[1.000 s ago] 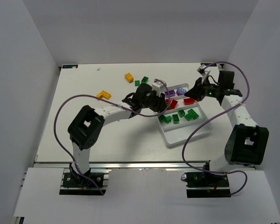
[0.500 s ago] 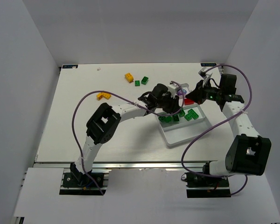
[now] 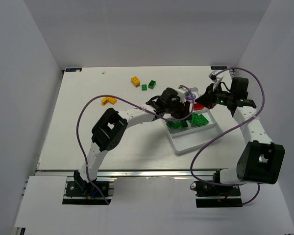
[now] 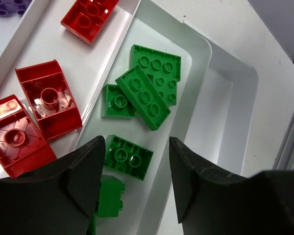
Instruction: Sort the legos into containers by color
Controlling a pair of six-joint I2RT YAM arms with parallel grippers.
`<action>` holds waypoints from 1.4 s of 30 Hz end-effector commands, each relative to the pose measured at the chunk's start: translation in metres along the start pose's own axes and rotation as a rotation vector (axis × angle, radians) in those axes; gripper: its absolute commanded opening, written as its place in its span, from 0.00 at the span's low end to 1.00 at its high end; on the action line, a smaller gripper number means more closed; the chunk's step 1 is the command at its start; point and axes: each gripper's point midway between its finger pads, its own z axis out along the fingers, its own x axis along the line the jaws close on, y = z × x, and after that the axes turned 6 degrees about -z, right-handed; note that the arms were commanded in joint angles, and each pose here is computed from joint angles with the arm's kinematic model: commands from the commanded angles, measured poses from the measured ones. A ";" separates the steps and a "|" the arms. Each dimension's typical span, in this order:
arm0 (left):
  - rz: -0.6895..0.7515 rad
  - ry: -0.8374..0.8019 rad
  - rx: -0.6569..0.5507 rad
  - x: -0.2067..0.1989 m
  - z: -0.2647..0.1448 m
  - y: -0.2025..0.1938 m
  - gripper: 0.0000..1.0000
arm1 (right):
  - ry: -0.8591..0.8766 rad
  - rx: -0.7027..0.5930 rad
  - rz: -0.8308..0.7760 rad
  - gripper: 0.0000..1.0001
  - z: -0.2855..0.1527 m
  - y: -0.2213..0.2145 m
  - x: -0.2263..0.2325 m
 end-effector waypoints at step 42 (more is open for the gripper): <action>-0.534 0.756 -0.326 0.141 -0.288 -0.029 0.63 | -0.234 0.012 0.509 0.89 0.282 0.067 -0.064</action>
